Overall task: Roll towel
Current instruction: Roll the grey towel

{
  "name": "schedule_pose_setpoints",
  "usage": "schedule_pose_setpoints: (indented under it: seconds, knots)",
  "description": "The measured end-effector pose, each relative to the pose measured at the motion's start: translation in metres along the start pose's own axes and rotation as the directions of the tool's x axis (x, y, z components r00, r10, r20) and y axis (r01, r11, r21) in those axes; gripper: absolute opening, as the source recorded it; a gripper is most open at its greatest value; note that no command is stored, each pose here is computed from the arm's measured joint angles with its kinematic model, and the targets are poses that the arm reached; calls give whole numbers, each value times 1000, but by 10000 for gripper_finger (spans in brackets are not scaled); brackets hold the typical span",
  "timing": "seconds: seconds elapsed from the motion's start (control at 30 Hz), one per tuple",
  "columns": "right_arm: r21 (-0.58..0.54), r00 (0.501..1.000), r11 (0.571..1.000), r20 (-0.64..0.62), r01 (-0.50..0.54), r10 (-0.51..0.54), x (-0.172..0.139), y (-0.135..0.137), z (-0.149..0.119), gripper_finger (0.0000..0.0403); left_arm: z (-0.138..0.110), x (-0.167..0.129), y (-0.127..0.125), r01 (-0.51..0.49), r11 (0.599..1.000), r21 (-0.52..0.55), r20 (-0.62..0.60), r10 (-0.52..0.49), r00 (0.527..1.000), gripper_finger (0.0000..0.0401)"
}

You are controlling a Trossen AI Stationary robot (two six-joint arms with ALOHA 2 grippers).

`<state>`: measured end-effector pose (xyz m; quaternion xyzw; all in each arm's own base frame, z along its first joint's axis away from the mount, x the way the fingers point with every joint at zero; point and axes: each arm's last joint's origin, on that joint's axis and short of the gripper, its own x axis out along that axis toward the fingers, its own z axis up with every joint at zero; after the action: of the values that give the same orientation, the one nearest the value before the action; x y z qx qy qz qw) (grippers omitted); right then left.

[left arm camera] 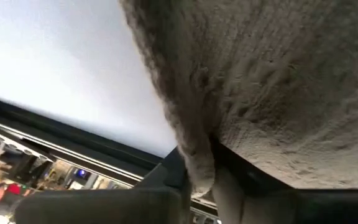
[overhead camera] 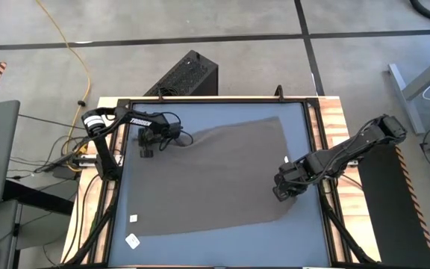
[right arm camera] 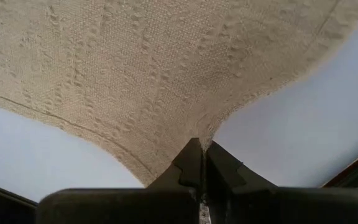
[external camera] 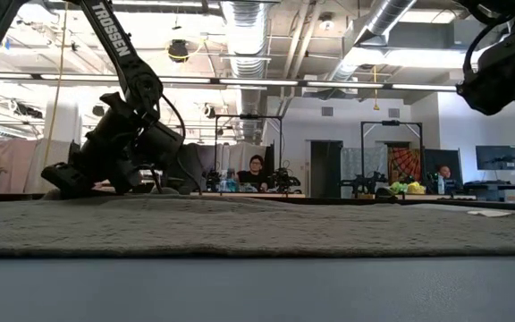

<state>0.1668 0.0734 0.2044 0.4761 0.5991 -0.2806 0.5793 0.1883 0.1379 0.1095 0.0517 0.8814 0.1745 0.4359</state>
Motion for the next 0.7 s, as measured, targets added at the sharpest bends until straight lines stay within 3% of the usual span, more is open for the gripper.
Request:
schedule_pose_setpoints:
  seconds: [0.17, 0.3, 0.57, 0.7]
  knots:
    - [15, 999, 1000, -33, 14, -14, 0, -1, -1, 56, 0, -1, 3, -57, 996, -67, -9, 56, 998, 106]
    - [61, 996, 996, -61, 65, -61, 0, -6, -2, 85, 3, -8, 7, -44, 992, -118, 11, 45, 999, 134]
    - [130, 987, 979, -56, 156, -150, -17, -9, -5, 124, 10, -31, 25, -33, 982, -186, 69, 47, 997, 146]
    - [131, 988, 983, 59, 131, -140, -35, -2, -4, 123, 16, -45, 35, 65, 973, -221, 159, -30, 987, 146]
